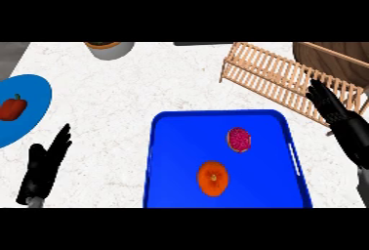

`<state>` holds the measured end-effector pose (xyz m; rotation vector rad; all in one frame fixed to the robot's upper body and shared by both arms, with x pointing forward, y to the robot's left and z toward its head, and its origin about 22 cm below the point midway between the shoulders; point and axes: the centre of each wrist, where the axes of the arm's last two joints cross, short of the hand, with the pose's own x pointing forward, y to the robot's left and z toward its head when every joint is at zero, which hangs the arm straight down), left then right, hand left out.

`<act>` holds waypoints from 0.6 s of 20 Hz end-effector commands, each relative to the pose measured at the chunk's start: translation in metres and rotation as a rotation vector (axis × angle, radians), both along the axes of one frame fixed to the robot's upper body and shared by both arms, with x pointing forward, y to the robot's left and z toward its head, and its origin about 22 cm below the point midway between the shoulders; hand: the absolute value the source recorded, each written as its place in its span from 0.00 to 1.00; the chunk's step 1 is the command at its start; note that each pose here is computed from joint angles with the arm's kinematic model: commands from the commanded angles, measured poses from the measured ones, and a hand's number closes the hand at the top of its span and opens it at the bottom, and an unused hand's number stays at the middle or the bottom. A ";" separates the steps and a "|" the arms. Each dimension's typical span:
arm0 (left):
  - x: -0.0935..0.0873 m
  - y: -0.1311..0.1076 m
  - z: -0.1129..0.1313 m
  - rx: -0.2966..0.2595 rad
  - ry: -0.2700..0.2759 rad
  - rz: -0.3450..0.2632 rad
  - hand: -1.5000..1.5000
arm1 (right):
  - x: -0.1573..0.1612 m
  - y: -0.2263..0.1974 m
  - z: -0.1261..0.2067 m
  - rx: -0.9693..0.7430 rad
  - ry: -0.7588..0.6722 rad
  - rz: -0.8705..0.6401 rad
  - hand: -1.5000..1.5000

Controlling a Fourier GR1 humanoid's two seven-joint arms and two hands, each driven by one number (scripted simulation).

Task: Pick the cupcake from the tray and place it in the tiered shelf

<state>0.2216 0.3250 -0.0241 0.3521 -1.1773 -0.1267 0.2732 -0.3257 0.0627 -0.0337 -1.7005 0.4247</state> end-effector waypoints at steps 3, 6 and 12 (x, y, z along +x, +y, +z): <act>0.029 -0.034 0.037 -0.038 -0.244 -0.024 0.50 | 0.023 0.049 0.000 0.109 -0.004 -0.141 1.00; 0.044 -0.043 0.073 -0.085 -0.467 -0.012 0.50 | 0.035 0.087 0.017 0.208 -0.018 -0.233 1.00; 0.042 -0.037 0.090 -0.156 -0.444 -0.006 0.50 | 0.022 0.083 -0.011 0.402 -0.070 -0.476 0.00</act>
